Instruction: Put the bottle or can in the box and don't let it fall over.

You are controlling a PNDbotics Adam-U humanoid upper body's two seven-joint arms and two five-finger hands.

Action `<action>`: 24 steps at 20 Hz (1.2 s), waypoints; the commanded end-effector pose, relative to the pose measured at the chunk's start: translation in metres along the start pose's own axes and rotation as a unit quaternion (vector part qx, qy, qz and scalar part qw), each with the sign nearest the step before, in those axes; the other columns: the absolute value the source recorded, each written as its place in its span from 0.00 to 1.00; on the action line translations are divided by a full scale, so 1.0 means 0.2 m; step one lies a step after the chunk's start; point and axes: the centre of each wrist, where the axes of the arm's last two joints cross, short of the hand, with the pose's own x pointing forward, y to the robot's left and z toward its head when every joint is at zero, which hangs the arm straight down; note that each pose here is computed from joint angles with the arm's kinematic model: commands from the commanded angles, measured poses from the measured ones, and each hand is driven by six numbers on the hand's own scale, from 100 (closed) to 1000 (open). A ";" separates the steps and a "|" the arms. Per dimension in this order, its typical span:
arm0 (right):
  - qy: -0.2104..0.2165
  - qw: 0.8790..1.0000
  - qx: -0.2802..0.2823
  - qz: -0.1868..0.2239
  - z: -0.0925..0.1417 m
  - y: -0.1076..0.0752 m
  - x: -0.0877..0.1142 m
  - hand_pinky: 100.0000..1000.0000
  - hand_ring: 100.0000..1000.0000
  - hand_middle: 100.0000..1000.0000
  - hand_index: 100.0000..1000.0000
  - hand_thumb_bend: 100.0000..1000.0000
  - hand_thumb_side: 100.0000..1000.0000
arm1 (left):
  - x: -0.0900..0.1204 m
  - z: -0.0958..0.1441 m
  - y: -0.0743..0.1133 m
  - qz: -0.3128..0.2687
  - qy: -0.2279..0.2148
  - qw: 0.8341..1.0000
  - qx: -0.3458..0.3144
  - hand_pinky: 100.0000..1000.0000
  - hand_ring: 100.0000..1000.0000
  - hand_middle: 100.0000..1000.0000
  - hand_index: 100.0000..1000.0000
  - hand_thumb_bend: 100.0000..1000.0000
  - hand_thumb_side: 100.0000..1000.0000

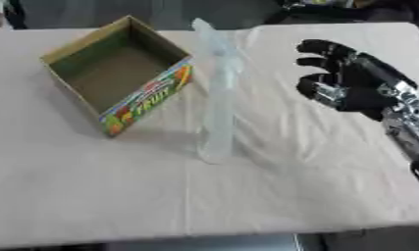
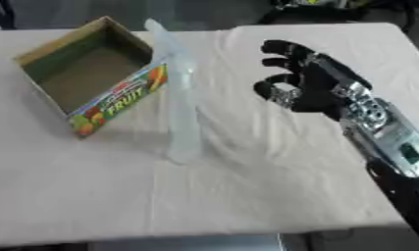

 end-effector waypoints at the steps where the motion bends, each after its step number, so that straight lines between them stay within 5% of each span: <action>1: -0.013 1.000 0.013 0.007 -0.02 -0.01 0.06 0.79 0.93 0.93 0.93 0.36 0.13 | 0.04 -0.02 0.01 -0.003 -0.014 1.000 -0.003 0.72 0.78 0.74 0.82 0.67 0.72; 24: 0.000 0.996 0.089 -0.017 -0.09 0.11 0.05 0.79 0.95 0.95 0.94 0.35 0.15 | 0.04 -0.02 0.00 0.000 -0.013 1.000 -0.007 0.72 0.78 0.74 0.81 0.66 0.72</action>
